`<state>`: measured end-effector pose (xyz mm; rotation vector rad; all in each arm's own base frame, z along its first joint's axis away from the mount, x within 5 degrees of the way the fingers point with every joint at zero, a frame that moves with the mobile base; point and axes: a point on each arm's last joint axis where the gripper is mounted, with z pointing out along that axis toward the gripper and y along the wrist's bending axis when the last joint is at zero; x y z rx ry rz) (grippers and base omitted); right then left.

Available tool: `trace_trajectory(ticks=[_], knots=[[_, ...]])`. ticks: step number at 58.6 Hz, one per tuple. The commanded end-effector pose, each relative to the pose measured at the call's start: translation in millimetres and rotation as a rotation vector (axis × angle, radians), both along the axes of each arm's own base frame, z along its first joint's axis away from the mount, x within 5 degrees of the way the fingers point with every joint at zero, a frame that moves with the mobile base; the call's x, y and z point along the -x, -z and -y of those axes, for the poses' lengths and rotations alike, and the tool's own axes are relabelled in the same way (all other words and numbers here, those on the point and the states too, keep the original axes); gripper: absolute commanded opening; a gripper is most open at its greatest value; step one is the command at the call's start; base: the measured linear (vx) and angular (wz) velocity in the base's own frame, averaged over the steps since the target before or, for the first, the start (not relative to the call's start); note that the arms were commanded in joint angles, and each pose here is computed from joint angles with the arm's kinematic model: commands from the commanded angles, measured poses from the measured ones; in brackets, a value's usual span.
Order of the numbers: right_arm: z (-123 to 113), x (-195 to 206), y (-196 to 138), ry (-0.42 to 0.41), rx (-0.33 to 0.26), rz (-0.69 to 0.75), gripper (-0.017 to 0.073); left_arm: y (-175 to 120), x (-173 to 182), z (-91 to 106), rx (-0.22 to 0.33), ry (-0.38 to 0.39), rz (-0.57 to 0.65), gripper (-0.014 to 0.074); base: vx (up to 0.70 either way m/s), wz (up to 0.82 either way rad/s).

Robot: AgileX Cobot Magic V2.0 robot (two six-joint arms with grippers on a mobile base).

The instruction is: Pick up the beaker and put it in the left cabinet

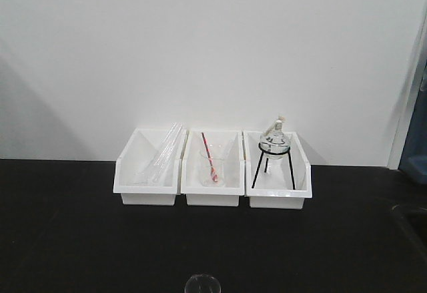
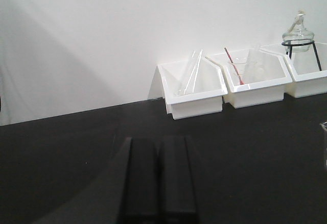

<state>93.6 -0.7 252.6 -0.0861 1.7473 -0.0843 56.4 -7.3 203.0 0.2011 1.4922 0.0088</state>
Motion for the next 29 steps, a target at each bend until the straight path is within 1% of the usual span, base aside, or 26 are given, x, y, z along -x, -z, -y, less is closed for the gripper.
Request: trace_trajectory(ticks=[1,5,7,9,11,14,16,17,19,22,23,24,25,26,29], knots=[[-1.4,-11.2,-17.8,-0.018,0.02,0.111,0.0382,-2.5,1.5,0.1,0.015,0.004,0.076,0.0001,0.0,0.0],[-2.3,-18.7,-18.4,-0.027,0.018,0.127,0.0474,-2.5,1.5,0.1,0.015,0.004,0.076,0.0001,0.0,0.0],[-2.6,-22.4,-18.5,-0.029,0.007,0.134,0.052,-2.5,1.5,0.1,0.015,0.004,0.076,0.0001,0.0,0.0],[-3.0,-27.4,-17.3,-0.03,-0.017,0.134,0.0553,-2.5,1.5,0.1,0.015,0.004,0.076,0.0001,0.0,0.0],[-3.3,-33.1,-16.5,-0.03,-0.063,0.142,0.0587,-2.5,1.5,0.1,0.015,0.004,0.076,0.0001,0.0,0.0],[-4.0,-41.0,-15.8,-0.032,-0.115,0.156,0.0618,-2.5,1.5,0.1,0.015,0.004,0.076,0.0001,0.0,0.0],[-4.7,-48.3,-13.0,-0.037,-0.141,0.151,0.0633,-2.5,1.5,0.1,0.015,0.004,0.076,0.0001,0.0,0.0],[-5.2,-51.2,-11.6,-0.041,-0.142,0.147,0.0637,-2.5,1.5,0.1,0.015,0.004,0.076,0.0001,0.0,0.0],[-6.5,-57.2,-8.4,-0.057,-0.128,0.138,0.0638,-2.5,1.5,0.1,0.015,0.004,0.076,0.0001,0.0,0.0],[-10.7,-69.5,-0.1,-0.109,-0.067,0.115,0.0633,-2.5,1.5,0.1,0.015,0.004,0.076,0.0001,0.0,0.0],[-12.7,-72.5,0.3,-0.134,-0.05,0.13,0.063,-2.5,1.5,0.1,0.015,0.004,0.076,0.0001,0.0,0.0],[-15.4,-75.2,1.9,-0.167,-0.018,0.133,0.0628,-2.5,1.5,0.1,0.015,0.004,0.076,0.0001,0.0,0.0],[-17.7,-77.8,3.4,-0.195,0.0,0.139,0.0625,-2.5,1.5,0.1,0.015,0.004,0.076,0.0001,0.0,0.0],[-21.9,-81.4,5.3,-0.244,0.026,0.154,0.0622,-2.5,1.5,0.1,0.015,0.004,0.076,0.0001,0.0,0.0],[-31.2,-87.0,8.9,-0.355,0.072,0.192,0.0613,-2.5,1.5,0.1,0.015,0.004,0.076,0.0001,0.0,0.0]])
